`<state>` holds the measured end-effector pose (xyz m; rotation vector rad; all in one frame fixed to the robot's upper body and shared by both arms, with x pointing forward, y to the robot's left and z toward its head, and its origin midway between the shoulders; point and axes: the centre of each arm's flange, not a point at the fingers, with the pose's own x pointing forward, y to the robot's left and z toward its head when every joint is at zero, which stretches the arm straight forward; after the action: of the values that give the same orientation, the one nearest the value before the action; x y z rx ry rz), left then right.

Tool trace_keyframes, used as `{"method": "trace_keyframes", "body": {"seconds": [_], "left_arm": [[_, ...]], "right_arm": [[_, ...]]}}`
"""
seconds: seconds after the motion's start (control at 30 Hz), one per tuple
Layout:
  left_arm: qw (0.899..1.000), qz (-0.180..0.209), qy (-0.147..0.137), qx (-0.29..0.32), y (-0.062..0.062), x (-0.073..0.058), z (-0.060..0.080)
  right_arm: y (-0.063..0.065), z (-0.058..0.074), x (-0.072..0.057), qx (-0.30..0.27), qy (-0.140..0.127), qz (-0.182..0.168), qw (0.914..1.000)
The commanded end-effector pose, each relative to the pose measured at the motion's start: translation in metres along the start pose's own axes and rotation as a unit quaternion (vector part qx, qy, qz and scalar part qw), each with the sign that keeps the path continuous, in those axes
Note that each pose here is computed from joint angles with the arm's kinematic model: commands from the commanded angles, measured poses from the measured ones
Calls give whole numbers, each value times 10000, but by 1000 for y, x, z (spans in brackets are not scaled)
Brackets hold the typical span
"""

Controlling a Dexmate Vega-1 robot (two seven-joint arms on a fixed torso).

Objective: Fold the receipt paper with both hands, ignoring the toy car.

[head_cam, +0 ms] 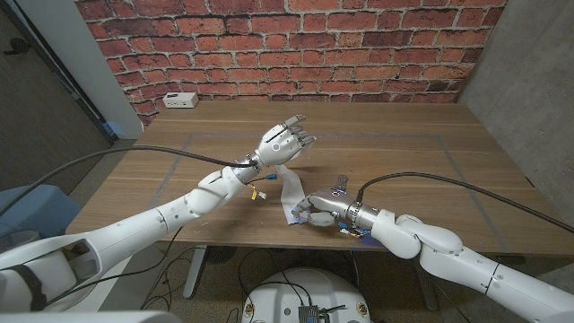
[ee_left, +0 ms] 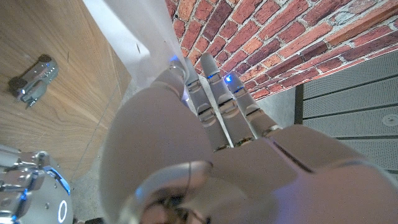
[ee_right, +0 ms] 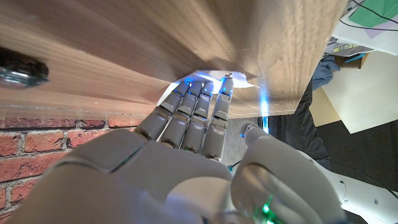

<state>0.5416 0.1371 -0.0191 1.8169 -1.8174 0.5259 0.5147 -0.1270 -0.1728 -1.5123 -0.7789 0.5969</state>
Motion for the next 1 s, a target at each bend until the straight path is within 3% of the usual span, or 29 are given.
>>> {"method": "trace_keyframes", "body": {"seconds": [0.03,0.27,0.47,0.77,1.0], "left_arm": [[9980,369,43,-505,8,-14,1],[9982,174,-204,-537,16,-24,2],[9990,-104,-402,-133,19,-31,4],[9989,-306,-327,-138,24,-37,5],[9979,-278,-249,-539,28,-41,3]], "right_arm": [[0,3,5,-145,45,229,9996],[-5,5,11,-302,74,277,9991],[-7,8,16,-467,168,399,9980],[-9,5,18,-599,297,424,9969],[-11,4,18,-676,305,375,9965]]}}
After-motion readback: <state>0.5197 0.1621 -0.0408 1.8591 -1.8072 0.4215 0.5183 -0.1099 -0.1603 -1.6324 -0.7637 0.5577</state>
